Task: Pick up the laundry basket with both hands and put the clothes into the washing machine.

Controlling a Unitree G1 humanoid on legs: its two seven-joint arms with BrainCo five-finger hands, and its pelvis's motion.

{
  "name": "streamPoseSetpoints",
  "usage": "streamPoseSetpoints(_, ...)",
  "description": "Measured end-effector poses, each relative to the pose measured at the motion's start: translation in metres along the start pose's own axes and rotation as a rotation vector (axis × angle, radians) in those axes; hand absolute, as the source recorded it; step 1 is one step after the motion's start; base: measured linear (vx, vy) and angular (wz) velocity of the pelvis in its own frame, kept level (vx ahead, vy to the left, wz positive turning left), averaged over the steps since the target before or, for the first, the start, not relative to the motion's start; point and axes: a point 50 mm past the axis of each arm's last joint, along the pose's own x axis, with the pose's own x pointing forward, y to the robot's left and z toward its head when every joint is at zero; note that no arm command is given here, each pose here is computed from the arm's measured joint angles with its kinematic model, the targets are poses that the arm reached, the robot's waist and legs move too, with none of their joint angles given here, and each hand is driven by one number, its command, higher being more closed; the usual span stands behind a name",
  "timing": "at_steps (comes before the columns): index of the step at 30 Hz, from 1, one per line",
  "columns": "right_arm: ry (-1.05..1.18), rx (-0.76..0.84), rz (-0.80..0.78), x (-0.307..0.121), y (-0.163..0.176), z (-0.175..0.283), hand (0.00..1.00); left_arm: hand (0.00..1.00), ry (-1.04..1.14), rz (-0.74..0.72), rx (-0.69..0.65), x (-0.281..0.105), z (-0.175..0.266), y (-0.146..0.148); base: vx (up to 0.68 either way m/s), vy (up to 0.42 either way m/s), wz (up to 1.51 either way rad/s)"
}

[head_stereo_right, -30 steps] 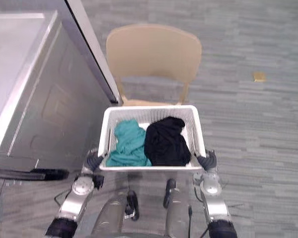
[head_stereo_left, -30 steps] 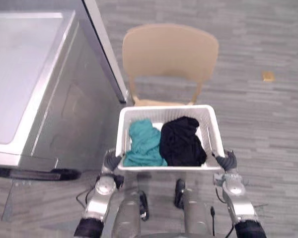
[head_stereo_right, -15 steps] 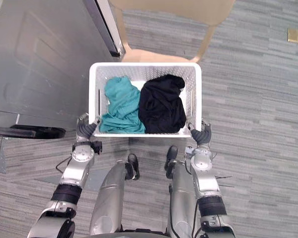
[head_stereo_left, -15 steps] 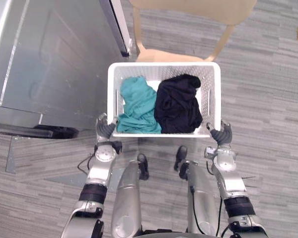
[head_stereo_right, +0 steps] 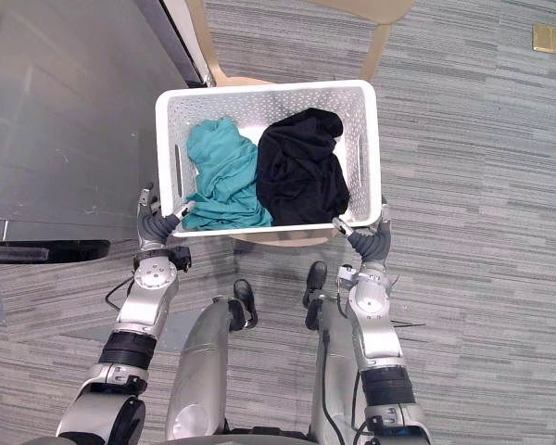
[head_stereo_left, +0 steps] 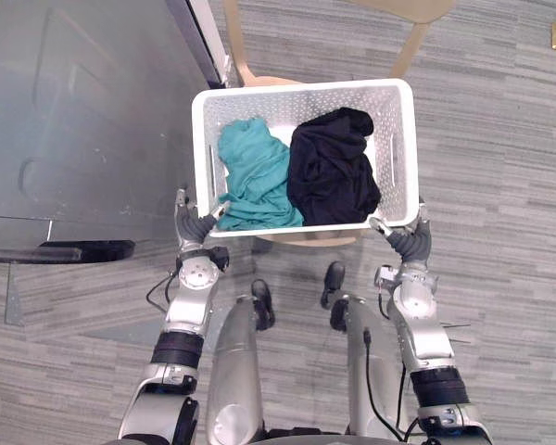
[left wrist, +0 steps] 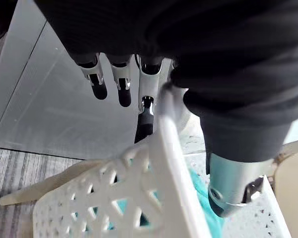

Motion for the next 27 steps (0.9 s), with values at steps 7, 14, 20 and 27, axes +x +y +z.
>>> streamPoseSetpoints(7,-0.013,-0.014,-0.014,-0.019,-0.023,-0.002,0.00,0.00,0.096,0.117,-0.210,-0.030,-0.026,0.035,0.03,-0.032,0.06)
streamPoseSetpoints(14,0.104,-0.143,0.013,-0.047,-0.052,-0.031,0.00,0.00,0.362,0.071,-0.118,-0.093,-0.090,0.064,0.15,-0.010,0.20)
streamPoseSetpoints(20,0.424,-0.259,0.078,-0.078,-0.066,-0.100,0.00,0.00,0.755,-0.046,-0.019,-0.156,-0.163,0.073,0.15,-0.004,0.22)
streamPoseSetpoints(27,0.778,-0.345,0.085,-0.124,-0.085,-0.162,0.00,0.00,1.012,-0.082,0.124,-0.203,-0.201,0.089,0.03,-0.003,0.34)
